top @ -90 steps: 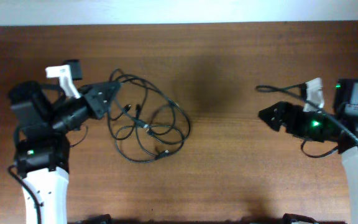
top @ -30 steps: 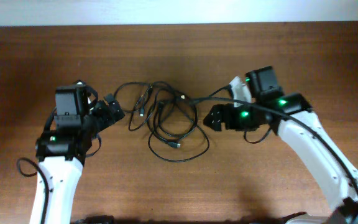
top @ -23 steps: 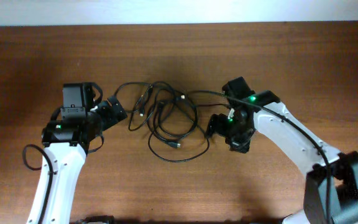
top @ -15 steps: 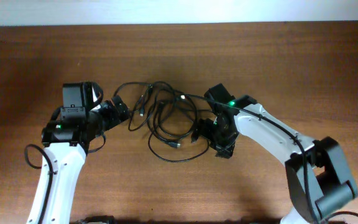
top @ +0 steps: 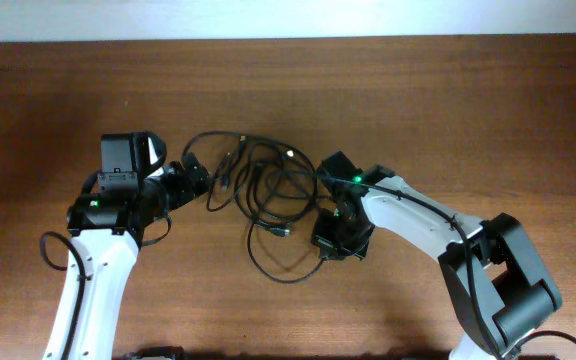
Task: Untangle cables
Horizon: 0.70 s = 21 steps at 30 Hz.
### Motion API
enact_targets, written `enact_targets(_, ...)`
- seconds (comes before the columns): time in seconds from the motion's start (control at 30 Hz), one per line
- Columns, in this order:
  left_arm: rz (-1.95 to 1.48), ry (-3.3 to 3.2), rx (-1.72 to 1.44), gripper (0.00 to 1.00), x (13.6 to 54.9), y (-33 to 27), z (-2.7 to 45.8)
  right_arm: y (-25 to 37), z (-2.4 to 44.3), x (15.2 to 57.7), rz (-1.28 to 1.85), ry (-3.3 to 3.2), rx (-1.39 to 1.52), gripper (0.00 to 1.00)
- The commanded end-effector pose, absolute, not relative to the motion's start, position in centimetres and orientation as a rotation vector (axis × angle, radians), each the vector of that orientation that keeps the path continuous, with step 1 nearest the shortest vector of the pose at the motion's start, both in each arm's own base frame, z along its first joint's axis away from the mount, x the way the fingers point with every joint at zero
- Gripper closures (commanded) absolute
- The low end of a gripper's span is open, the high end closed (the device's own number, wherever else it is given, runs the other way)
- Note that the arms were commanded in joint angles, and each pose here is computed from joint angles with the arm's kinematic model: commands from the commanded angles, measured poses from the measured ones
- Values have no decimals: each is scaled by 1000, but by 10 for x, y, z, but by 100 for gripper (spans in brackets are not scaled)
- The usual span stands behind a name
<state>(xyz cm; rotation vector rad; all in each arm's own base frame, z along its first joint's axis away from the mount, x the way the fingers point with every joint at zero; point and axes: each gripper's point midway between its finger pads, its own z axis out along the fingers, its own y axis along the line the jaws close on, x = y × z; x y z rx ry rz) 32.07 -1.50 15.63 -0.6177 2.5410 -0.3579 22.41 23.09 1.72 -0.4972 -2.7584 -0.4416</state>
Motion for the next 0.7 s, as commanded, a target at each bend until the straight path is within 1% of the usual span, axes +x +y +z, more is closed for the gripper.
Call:
enact_targets(0.0, -365, 2553, -593, 1, 320, -17, 156, 230, 10, 218, -426, -2763, -421, 96)
enact_targets(0.1, -361, 2575, -601, 1, 315, -17, 153, 225, 15, 214, -426, -2775, -316, 96)
enact_targets(0.2, -361, 2575, -601, 1, 315, -17, 153, 210, 47, 233, -446, -2838, -374, 96)
enact_targets(0.3, -361, 2575, -601, 1, 315, -17, 153, 199, 100, 265, -535, -2957, -391, 96)
enact_targets(0.37, -361, 2575, -601, 1, 315, -17, 153, 180, 159, 290, -499, -3086, -441, 96)
enact_targets(0.4, -361, 2575, -601, 1, 315, -17, 153, 173, 196, 302, -496, -3171, -427, 96)
enact_targets(0.47, -361, 2575, -601, 1, 315, -17, 153, 167, 242, 315, -503, -3289, -415, 96)
enact_targets(0.5, -361, 2575, -601, 1, 315, -17, 153, 163, 291, 326, -567, -3412, -417, 96)
enact_targets(0.6, -361, 2575, -601, 1, 315, -17, 153, 159, 371, 336, -753, -3612, -392, 96)
enact_targets(0.67, -361, 2575, -601, 1, 315, -17, 153, 155, 423, 334, -921, -3718, -402, 96)
